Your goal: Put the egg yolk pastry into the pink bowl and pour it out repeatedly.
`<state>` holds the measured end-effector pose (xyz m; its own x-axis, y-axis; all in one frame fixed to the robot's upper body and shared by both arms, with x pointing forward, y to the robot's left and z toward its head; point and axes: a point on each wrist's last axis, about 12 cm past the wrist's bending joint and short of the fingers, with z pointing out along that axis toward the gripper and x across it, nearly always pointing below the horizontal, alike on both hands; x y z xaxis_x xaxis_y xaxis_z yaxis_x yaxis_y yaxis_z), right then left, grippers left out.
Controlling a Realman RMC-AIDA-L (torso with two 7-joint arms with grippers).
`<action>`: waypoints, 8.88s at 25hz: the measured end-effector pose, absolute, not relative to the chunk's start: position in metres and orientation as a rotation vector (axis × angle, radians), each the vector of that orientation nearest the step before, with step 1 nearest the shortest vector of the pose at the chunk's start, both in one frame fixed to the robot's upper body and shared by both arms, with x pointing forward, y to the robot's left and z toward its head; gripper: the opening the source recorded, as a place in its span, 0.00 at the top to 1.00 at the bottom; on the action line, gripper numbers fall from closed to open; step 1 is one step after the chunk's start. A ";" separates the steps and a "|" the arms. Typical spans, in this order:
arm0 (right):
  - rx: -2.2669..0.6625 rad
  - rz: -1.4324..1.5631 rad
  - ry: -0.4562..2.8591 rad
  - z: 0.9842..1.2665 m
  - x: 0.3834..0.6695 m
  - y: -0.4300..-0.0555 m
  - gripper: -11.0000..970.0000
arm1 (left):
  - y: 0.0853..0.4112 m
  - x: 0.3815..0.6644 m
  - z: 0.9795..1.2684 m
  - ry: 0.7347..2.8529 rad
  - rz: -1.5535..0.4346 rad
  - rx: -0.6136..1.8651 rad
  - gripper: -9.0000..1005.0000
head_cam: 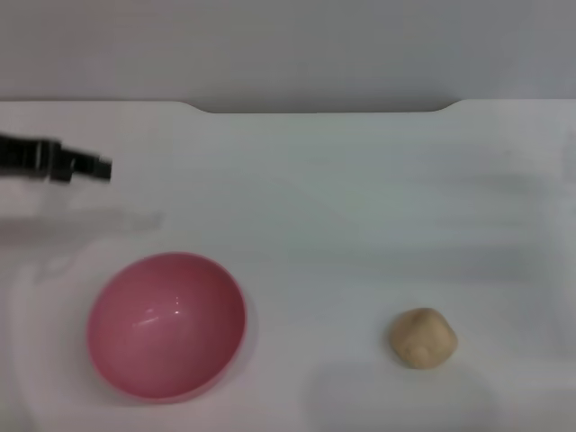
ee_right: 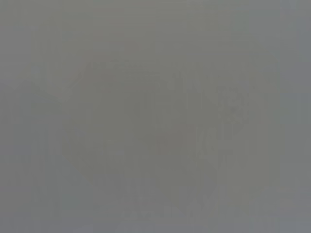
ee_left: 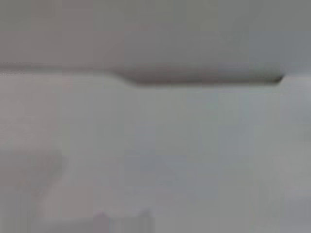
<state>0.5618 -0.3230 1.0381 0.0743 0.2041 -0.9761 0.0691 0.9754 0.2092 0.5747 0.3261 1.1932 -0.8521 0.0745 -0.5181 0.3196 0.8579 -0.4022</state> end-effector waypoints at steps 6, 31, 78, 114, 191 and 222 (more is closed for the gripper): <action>0.215 0.109 1.497 1.041 0.567 -0.320 0.43 | 0.317 0.549 1.201 2.730 -0.518 0.411 0.36; 0.196 0.119 1.500 1.042 0.570 -0.317 0.43 | 0.289 0.551 1.157 2.894 -0.509 0.498 0.36; 0.095 0.805 1.873 1.083 0.631 -0.277 0.44 | 0.271 0.572 1.139 2.840 -0.496 0.531 0.99; -0.915 0.615 2.973 1.119 0.596 -0.196 0.50 | 0.259 0.583 1.137 2.768 -0.483 0.458 0.99; -0.099 0.950 2.412 1.142 0.567 -0.333 0.46 | 0.148 0.511 1.125 1.381 0.188 0.856 0.99; -0.657 0.974 2.439 1.141 0.598 -0.248 0.44 | 0.306 0.596 1.154 2.163 -0.635 0.309 0.99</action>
